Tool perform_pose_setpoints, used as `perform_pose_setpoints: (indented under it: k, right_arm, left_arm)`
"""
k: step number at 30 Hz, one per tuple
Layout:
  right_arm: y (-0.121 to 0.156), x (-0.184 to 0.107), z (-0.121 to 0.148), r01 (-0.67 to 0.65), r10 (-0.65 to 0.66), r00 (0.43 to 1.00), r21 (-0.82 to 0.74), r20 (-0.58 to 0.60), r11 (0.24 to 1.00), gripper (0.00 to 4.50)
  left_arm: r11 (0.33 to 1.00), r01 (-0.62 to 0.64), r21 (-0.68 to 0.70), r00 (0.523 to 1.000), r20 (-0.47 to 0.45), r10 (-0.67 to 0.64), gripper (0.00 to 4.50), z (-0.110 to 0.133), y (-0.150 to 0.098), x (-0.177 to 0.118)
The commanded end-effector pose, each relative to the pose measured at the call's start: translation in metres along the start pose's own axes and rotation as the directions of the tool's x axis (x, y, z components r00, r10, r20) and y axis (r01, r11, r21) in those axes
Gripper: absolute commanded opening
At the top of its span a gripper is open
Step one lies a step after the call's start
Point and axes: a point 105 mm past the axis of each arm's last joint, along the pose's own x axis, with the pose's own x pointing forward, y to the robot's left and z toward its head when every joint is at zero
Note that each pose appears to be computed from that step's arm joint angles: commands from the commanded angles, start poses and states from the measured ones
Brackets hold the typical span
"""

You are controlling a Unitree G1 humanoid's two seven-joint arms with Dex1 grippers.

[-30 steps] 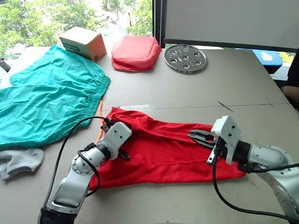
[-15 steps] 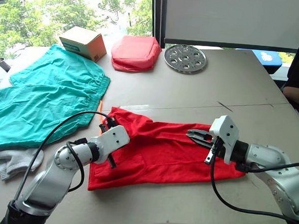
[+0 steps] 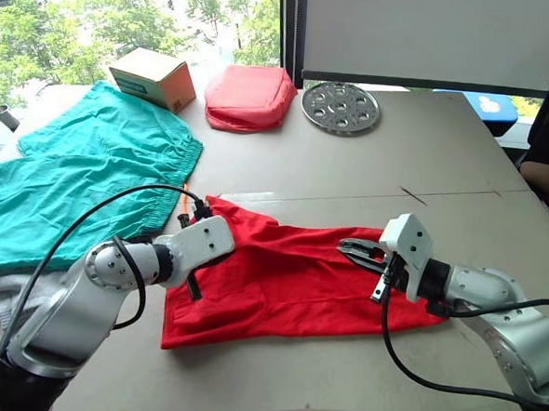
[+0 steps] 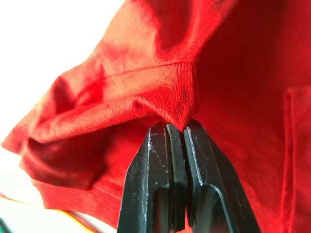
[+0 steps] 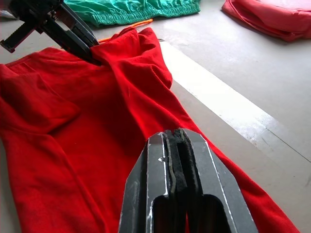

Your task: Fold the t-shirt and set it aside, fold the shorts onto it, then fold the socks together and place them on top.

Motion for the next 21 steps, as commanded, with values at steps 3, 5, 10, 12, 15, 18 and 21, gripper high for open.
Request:
perform_pose_setpoints:
  k: [3, 5, 10, 12, 15, 18, 21]
  right_arm:
    - [0.001, 0.0, 0.008, -0.003, 0.003, 0.999, -0.025, 0.032, 1.0, 0.0]
    - [0.0, 0.001, 0.007, -0.007, 0.008, 1.0, -0.025, 0.03, 1.0, 0.0]
    - [-0.002, 0.002, 0.007, -0.009, 0.009, 0.999, -0.028, 0.034, 1.0, 0.0]
    - [-0.002, 0.002, 0.008, -0.007, 0.008, 0.999, -0.03, 0.035, 1.0, 0.0]
    - [-0.002, 0.001, 0.008, 0.001, 0.0, 0.999, -0.034, 0.032, 0.999, 0.0]
    - [-0.001, -0.001, 0.008, 0.01, -0.009, 1.0, -0.033, 0.028, 0.999, 0.0]
    - [0.0, -0.004, 0.007, 0.022, -0.021, 0.999, -0.027, 0.025, 0.999, 0.0]
  left_arm:
    - [0.911, 0.17, -0.376, 0.961, 0.269, -0.068, 3.03, 0.005, 0.002, -0.016]
    - [0.791, 0.264, -0.551, 0.937, 0.341, -0.075, 3.51, -0.009, 0.017, -0.036]
    - [0.632, 0.285, -0.721, 0.912, 0.408, 0.054, 3.51, -0.021, 0.059, -0.051]
    - [0.597, 0.29, -0.748, 0.908, 0.413, 0.076, 3.51, -0.021, 0.068, -0.047]
    - [0.573, 0.306, -0.76, 0.912, 0.407, 0.052, 3.51, -0.017, 0.071, -0.032]
    - [0.57, 0.275, -0.775, 0.929, 0.367, 0.051, 3.51, -0.019, 0.075, -0.02]
    - [0.59, 0.201, -0.782, 0.957, 0.284, 0.051, 3.51, -0.03, 0.078, -0.012]
